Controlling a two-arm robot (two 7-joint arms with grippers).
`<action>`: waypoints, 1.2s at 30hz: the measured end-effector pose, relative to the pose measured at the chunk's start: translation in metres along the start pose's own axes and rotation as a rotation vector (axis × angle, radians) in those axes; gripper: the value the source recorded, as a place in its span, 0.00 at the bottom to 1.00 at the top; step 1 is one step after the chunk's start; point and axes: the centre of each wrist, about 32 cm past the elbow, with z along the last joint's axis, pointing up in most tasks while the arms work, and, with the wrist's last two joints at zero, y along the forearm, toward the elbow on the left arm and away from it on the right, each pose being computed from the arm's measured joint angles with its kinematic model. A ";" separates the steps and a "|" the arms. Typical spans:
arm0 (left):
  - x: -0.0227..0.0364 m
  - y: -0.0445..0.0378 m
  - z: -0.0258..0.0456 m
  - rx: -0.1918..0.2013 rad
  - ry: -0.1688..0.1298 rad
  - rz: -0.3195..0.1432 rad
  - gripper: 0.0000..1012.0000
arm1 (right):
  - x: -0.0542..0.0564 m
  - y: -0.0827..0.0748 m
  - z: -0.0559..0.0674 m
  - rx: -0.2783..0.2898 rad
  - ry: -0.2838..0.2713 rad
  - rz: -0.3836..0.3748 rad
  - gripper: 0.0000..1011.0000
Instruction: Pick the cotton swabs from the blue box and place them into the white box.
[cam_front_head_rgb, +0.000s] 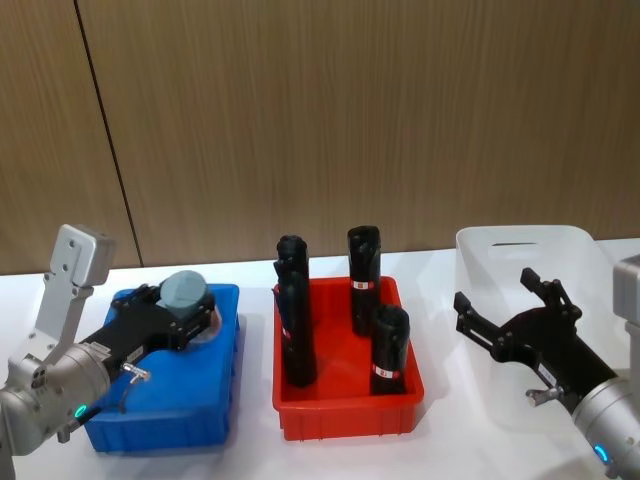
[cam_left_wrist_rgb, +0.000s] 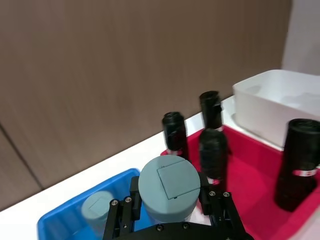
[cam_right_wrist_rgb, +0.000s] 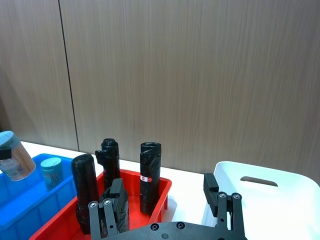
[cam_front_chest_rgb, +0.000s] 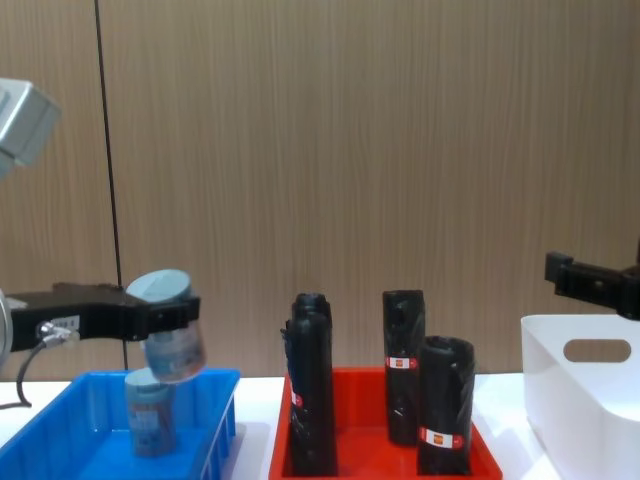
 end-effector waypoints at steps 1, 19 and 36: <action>-0.0003 0.0010 0.0014 -0.008 -0.003 -0.021 0.65 | 0.000 0.000 0.000 0.000 0.000 0.000 0.99; -0.0011 0.0036 0.0154 -0.077 -0.028 -0.299 0.65 | 0.000 0.000 0.000 0.000 0.000 0.000 0.99; -0.0021 -0.0063 0.0223 -0.120 -0.016 -0.566 0.65 | 0.000 0.000 0.000 0.000 0.000 0.000 0.99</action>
